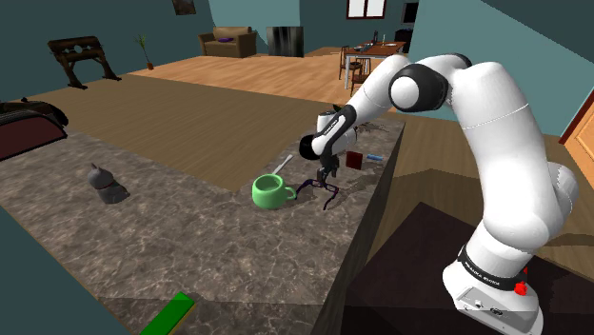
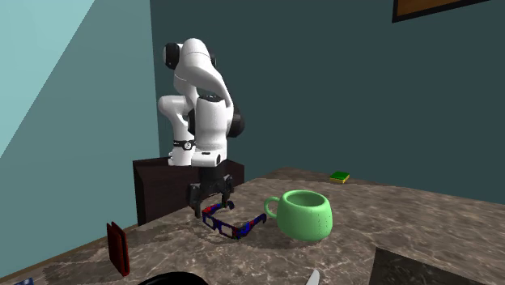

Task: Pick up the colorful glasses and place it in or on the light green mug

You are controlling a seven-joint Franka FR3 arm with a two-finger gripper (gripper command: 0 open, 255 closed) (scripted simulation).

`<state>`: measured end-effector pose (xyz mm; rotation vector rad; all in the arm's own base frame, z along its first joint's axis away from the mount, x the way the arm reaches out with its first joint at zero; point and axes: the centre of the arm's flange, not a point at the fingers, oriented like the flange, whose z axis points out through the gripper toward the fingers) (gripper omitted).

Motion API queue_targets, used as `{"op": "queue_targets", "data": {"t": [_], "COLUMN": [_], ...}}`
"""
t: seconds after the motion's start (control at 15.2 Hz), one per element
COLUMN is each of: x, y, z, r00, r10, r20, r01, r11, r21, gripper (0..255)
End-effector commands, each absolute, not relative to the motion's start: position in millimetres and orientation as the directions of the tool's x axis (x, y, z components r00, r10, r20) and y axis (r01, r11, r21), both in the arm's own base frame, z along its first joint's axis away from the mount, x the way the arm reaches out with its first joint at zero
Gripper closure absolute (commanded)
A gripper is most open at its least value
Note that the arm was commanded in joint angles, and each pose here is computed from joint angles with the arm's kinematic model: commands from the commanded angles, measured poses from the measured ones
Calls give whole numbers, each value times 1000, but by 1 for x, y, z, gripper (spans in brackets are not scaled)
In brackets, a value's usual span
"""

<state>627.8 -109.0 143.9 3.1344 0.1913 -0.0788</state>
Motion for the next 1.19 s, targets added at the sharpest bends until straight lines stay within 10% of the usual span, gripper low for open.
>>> {"op": "queue_targets", "data": {"t": [0.0, 0.79, 0.86, 1.12], "x": [628, 627, 627, 627], "y": [-110, -110, -110, -110], "z": [133, 109, 109, 109], "r00": [991, 991, 991, 991], "r10": [123, 123, 123, 123], "r20": [-50, -50, -50, -50], "r01": [123, 123, 123, 123], "r11": [-992, -992, -992, -992], "r21": [-3, -3, -3, -3], "gripper": [0, 0, 255, 255]}}
